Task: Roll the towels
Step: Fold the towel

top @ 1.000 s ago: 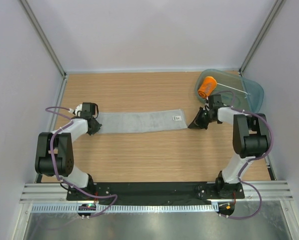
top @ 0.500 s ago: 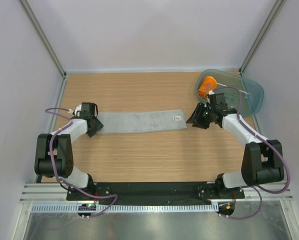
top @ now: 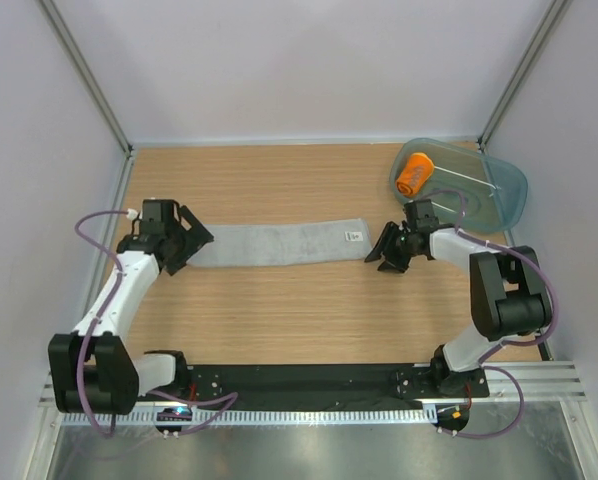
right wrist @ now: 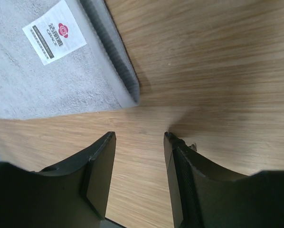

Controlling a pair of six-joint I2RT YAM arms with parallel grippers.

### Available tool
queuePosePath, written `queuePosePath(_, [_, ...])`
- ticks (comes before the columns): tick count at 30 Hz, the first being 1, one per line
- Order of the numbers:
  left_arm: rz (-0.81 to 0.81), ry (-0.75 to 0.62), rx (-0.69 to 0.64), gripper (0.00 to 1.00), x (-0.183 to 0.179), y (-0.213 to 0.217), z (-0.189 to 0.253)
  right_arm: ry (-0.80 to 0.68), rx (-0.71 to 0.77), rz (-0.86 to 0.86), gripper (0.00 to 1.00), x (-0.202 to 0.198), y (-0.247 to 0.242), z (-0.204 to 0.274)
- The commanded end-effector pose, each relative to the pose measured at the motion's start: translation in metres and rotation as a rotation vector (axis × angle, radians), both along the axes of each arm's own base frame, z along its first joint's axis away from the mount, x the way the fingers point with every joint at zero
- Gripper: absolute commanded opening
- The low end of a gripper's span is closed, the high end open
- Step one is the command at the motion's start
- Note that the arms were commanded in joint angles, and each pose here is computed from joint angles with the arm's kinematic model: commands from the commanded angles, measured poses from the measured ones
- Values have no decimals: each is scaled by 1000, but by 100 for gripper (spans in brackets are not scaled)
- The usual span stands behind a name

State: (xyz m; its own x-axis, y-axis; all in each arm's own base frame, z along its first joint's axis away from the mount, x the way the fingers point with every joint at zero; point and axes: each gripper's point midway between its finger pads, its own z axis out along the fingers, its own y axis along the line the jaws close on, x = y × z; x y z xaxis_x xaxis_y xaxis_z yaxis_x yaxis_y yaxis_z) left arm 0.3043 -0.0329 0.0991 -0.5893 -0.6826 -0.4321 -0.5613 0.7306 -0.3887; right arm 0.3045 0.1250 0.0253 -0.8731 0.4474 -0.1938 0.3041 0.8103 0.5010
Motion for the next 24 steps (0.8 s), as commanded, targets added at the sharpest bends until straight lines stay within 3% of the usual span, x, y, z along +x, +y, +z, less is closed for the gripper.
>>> queuePosePath(1, [-107,-49,9,93,-10,-6,42,-81,12,-9,52,28,5,10])
queuePosePath(5, [-177,-66,88,95,-19,1,73,-66,-8,-16,52,36,3,0])
queuePosePath(11, [-195,-93,233,98,-27,23,84,-51,-10,-24,46,43,4,-12])
queuePosePath(19, [-192,-110,243,98,-28,25,90,-55,-50,-17,16,41,-2,-6])
queuePosePath(24, [-191,-104,244,98,-29,25,88,-76,-200,-27,6,37,-29,11])
